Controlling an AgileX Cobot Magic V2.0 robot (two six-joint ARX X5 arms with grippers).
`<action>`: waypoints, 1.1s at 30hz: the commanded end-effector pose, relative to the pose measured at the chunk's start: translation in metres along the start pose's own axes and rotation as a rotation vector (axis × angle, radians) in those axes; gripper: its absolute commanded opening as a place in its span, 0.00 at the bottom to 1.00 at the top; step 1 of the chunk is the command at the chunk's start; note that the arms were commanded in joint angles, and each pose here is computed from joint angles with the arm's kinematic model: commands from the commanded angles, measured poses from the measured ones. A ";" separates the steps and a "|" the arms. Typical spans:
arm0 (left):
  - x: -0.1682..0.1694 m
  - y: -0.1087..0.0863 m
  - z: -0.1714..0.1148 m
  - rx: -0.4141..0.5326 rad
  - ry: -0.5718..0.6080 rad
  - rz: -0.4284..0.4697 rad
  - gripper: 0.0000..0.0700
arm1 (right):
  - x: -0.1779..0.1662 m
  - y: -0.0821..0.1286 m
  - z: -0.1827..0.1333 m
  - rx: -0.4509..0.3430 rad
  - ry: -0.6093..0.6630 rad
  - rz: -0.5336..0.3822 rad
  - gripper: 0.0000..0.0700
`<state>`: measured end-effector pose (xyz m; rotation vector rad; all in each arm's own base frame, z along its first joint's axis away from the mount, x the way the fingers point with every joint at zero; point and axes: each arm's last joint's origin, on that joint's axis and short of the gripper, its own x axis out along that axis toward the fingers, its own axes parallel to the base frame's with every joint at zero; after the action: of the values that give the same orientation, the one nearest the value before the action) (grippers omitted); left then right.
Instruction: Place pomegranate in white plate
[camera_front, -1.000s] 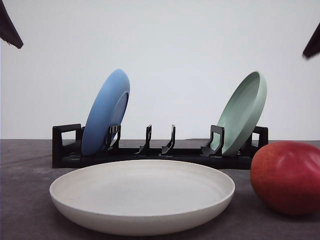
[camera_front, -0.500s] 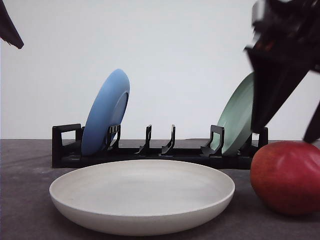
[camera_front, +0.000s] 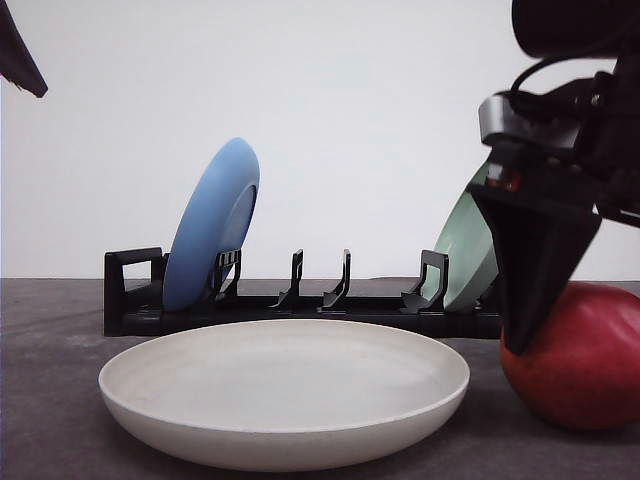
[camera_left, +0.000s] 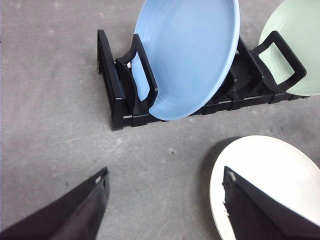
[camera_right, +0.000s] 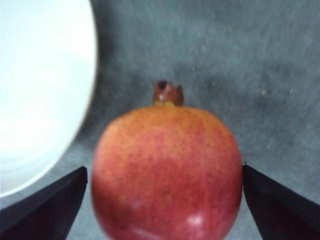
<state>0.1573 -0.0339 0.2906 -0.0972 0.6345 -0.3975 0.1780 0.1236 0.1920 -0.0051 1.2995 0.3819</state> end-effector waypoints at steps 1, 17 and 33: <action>-0.001 -0.001 0.006 0.011 -0.018 -0.009 0.62 | 0.001 0.003 0.003 0.005 0.005 0.001 0.80; -0.001 -0.001 0.006 0.010 -0.019 -0.008 0.62 | -0.022 0.021 0.022 -0.164 -0.058 0.094 0.77; -0.001 -0.001 0.006 0.011 -0.020 -0.009 0.62 | 0.020 0.083 0.033 -0.478 -0.205 0.274 0.77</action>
<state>0.1574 -0.0339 0.2906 -0.0971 0.6334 -0.3973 0.1882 0.2071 0.1993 -0.1641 1.0090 0.8704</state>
